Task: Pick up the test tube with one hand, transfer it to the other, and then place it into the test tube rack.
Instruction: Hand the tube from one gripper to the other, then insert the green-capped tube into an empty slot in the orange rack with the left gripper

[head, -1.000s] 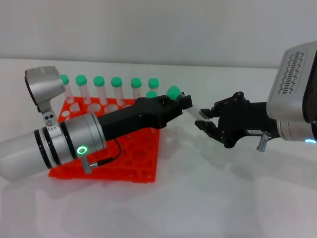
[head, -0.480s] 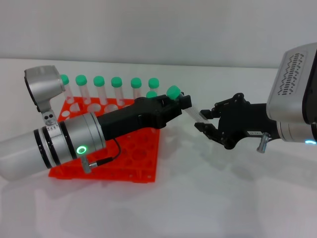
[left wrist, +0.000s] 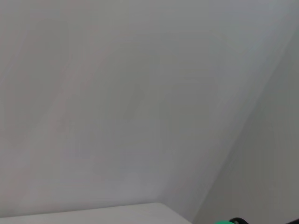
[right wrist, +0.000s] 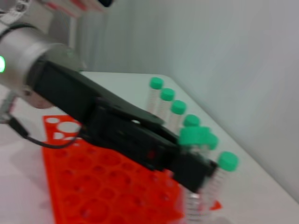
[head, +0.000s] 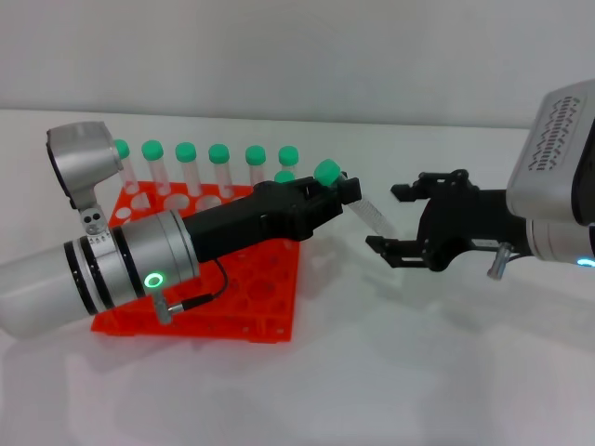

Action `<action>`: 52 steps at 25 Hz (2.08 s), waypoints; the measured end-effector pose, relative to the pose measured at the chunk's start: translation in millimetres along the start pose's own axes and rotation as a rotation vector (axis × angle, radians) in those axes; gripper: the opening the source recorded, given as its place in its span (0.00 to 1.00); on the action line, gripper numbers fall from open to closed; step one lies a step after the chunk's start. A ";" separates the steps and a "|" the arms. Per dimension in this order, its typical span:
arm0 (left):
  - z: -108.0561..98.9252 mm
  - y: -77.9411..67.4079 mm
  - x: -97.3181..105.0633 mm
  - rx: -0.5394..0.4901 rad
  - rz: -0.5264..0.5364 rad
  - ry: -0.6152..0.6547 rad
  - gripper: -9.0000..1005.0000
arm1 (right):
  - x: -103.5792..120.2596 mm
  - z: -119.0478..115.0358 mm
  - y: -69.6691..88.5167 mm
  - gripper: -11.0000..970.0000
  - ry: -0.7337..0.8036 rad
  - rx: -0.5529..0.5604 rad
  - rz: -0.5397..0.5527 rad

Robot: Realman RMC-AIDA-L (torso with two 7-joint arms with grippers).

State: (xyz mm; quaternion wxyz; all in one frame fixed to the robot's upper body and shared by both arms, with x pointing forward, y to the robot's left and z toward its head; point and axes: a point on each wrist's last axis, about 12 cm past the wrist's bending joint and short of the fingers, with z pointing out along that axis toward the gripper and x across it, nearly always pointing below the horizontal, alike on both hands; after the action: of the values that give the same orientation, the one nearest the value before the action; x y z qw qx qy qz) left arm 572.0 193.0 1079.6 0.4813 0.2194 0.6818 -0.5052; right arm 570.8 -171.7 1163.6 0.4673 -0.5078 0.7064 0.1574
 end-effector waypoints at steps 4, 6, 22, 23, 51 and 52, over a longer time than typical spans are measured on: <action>-2.4 0.9 -4.0 0.003 0.009 -0.003 0.22 | 8.8 -3.6 -9.6 0.67 0.006 0.049 0.036; -7.2 3.2 -11.0 0.001 0.018 -0.004 0.22 | 15.5 -6.3 -14.4 0.74 0.014 0.070 0.062; -23.9 2.3 -102.0 -0.255 0.056 0.330 0.22 | 76.1 -45.9 -41.1 0.90 -0.008 0.234 0.283; -23.4 1.4 -106.2 -0.272 0.060 0.346 0.22 | 79.1 -47.9 -42.2 0.90 -0.013 0.239 0.294; -15.8 -41.0 -153.8 -0.311 0.114 0.622 0.22 | 86.6 -69.1 -54.9 0.90 -0.026 0.271 0.318; -15.6 -42.3 -154.4 -0.310 0.111 0.631 0.22 | 86.8 -69.3 -55.0 0.90 -0.024 0.272 0.317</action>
State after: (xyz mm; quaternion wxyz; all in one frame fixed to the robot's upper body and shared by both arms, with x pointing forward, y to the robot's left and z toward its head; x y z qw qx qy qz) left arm 599.9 219.3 1235.7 0.3013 0.3256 0.8526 -0.2762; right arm 579.6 -293.5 1141.9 0.5092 -0.3207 0.7866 0.1381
